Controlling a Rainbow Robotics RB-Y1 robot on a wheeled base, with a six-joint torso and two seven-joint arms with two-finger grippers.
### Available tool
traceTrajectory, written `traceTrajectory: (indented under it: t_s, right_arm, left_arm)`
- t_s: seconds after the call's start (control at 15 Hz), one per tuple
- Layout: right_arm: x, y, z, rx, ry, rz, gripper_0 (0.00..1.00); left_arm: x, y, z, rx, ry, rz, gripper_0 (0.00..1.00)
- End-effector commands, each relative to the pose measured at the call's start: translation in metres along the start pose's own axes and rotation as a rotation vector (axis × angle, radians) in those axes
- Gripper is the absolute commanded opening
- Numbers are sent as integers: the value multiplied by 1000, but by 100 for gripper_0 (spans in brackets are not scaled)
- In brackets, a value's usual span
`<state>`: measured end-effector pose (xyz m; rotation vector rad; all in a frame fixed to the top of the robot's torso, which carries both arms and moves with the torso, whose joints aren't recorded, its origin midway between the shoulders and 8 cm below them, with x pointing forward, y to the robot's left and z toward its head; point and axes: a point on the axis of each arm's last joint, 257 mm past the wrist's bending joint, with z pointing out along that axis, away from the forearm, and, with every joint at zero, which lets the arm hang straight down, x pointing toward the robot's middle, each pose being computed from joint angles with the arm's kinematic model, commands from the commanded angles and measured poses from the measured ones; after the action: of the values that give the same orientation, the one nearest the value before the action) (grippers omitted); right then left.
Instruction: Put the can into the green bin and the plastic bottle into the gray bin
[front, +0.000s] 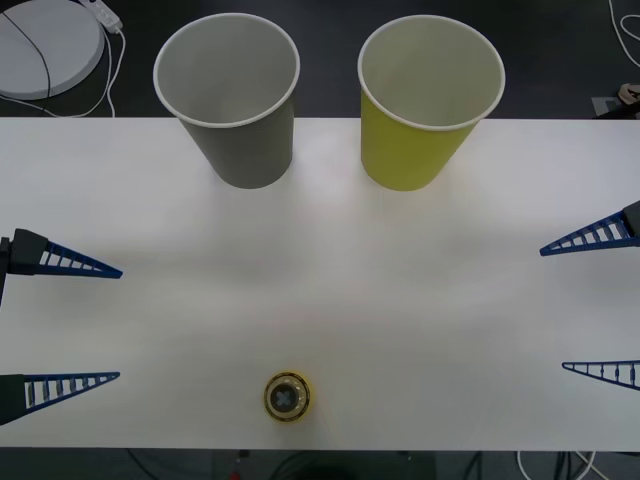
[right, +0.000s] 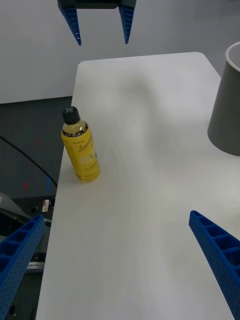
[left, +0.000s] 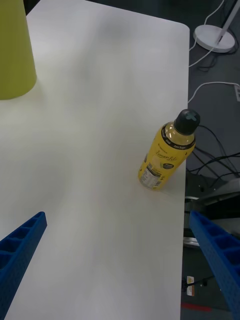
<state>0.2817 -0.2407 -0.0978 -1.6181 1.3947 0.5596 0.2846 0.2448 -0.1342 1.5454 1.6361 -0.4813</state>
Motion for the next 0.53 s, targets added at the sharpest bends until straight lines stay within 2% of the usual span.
traceTrajectory:
  t_s: [0.07,0.33,0.53]
  right_arm:
    - [0,0,0,0,0,0,100]
    - [0,0,0,0,0,0,100]
    - [0,0,0,0,0,0,100]
  left_arm:
    - [8,-1,-7,24,2,37,100]
    - [24,-5,-11,47,-5,75,100]
    - [35,-7,-11,49,-38,95,100]
